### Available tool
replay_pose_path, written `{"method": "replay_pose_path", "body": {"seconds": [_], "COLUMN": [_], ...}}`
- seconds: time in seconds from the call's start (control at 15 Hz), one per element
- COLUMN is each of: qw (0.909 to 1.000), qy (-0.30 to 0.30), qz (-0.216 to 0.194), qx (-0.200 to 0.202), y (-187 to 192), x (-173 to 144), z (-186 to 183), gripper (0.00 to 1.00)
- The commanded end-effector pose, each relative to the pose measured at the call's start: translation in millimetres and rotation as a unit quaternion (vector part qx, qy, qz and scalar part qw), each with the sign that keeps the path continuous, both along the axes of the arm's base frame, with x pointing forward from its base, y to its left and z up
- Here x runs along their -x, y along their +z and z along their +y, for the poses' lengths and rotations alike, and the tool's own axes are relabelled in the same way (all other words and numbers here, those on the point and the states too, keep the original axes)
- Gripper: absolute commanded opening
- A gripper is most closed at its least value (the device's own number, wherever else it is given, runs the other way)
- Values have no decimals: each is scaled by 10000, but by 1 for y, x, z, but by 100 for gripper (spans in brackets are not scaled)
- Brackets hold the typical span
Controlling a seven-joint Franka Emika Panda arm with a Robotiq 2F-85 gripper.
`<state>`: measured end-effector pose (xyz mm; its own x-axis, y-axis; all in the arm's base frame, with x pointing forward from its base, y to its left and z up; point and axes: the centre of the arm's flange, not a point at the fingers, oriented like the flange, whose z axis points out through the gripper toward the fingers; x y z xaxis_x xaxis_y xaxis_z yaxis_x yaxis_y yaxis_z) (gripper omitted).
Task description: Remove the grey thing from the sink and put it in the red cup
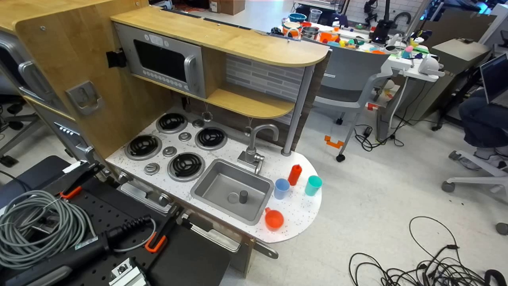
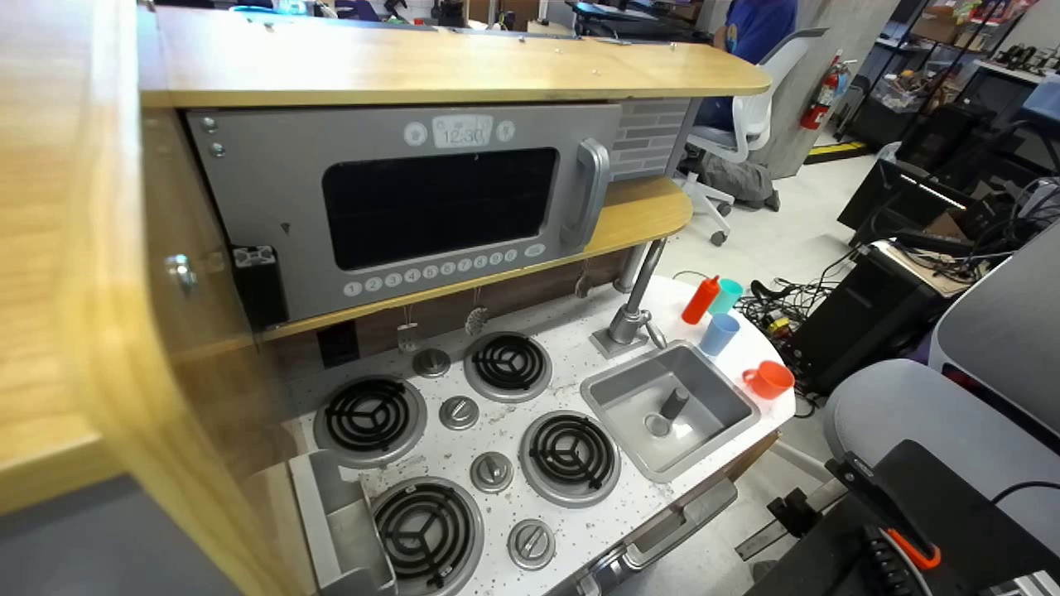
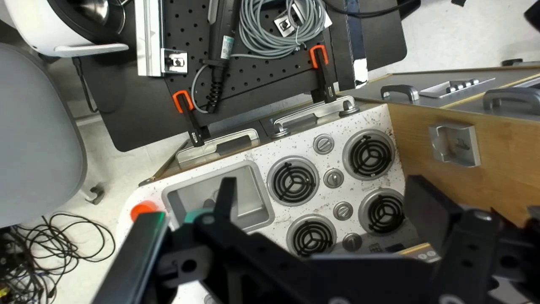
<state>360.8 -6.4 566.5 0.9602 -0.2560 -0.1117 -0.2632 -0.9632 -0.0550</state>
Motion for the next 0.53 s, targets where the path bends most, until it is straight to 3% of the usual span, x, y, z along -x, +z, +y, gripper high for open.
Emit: {"method": "replay_pose_path", "body": {"seconds": [0.0,0.27,0.47], "qw": [9994,9993,9958], "qy": [22,118,650], "qz": [-169,-163,-587], "qx": [305,303,253], "y": [-24,-65,-104], "x": [-21,-47,-68], "z": [-20,-51,-75], "gripper": [100,100,100]}}
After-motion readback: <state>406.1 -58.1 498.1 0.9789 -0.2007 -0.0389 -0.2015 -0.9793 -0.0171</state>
